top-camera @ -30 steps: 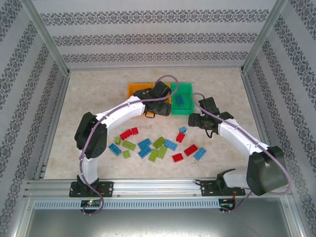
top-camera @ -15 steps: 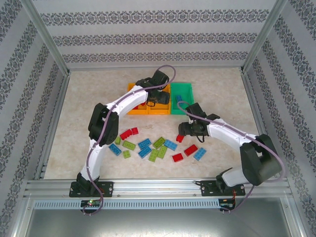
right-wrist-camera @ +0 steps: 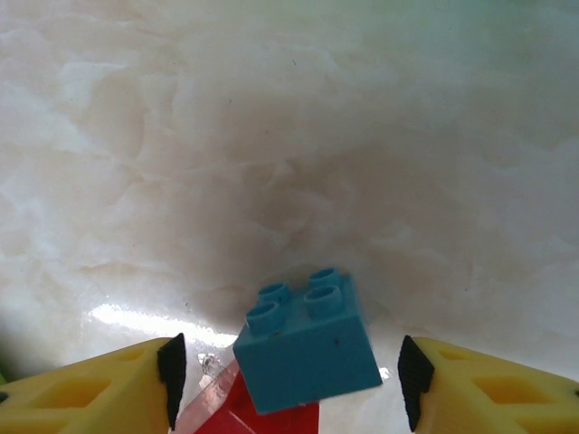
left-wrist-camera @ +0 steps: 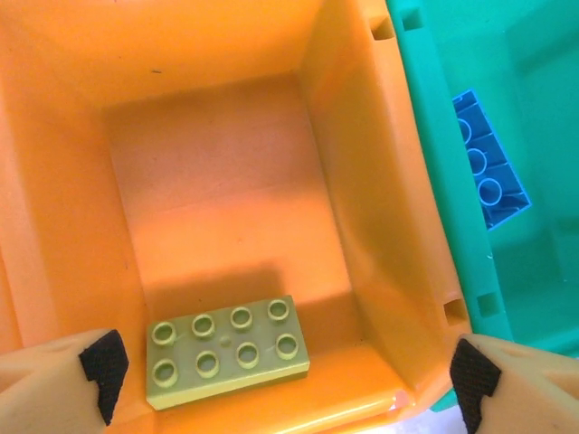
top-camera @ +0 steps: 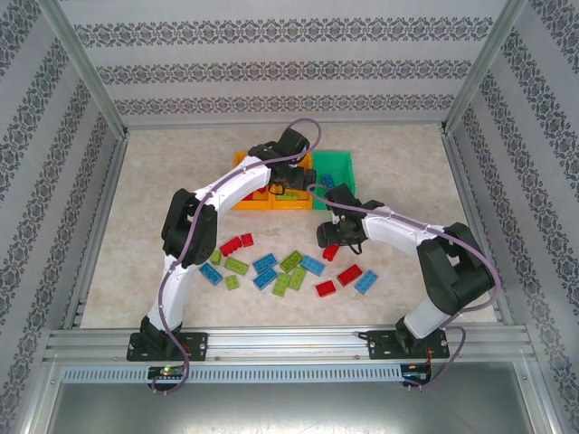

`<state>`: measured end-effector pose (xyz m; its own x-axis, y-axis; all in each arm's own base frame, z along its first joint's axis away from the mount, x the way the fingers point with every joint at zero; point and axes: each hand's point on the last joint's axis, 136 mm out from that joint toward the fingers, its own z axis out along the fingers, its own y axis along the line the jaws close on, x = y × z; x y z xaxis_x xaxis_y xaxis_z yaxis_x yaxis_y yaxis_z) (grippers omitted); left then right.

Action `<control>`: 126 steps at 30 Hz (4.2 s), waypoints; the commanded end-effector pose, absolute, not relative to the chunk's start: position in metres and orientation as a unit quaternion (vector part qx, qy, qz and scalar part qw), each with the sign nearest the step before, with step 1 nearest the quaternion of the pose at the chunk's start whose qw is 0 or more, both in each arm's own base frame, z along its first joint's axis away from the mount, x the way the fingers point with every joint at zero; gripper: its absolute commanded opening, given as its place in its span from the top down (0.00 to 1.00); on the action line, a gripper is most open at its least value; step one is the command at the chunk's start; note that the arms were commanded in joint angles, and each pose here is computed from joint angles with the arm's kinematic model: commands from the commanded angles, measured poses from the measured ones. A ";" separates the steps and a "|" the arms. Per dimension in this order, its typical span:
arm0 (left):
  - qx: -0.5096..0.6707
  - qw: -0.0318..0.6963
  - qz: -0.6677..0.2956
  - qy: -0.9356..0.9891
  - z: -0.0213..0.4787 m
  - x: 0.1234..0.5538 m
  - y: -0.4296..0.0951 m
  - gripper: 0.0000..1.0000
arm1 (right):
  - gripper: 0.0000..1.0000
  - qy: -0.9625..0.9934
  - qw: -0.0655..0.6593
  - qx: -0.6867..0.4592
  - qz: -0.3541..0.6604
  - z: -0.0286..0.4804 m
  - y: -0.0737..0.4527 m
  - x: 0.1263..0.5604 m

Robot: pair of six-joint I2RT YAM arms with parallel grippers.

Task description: Sort the legos into containers by color

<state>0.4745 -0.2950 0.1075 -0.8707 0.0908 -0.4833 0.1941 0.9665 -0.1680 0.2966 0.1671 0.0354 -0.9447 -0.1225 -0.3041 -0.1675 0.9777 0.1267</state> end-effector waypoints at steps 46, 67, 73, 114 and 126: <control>0.076 0.200 -0.016 0.977 0.089 0.327 -0.175 0.00 | 0.44 0.959 0.253 0.079 0.099 0.099 0.157 0.452; 0.040 0.109 -0.022 0.993 0.050 0.314 -0.183 0.13 | 0.34 0.956 0.262 0.069 0.108 0.113 0.155 0.434; 0.054 0.112 -0.001 0.992 0.055 0.309 -0.172 0.11 | 0.33 0.958 0.257 0.069 0.107 0.108 0.154 0.431; 0.148 0.079 0.045 0.985 0.031 0.282 -0.128 0.57 | 0.32 0.961 0.254 0.065 0.090 0.107 0.143 0.422; 0.119 0.096 0.033 0.988 0.041 0.290 -0.126 0.83 | 0.31 0.958 0.265 0.071 0.089 0.114 0.137 0.422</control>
<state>0.2795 -0.1266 0.0275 -0.9513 0.2751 -0.1388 0.2634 0.9598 0.0971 0.4244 0.1482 0.1047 -0.8643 0.1757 -0.4712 0.0740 0.9713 0.2263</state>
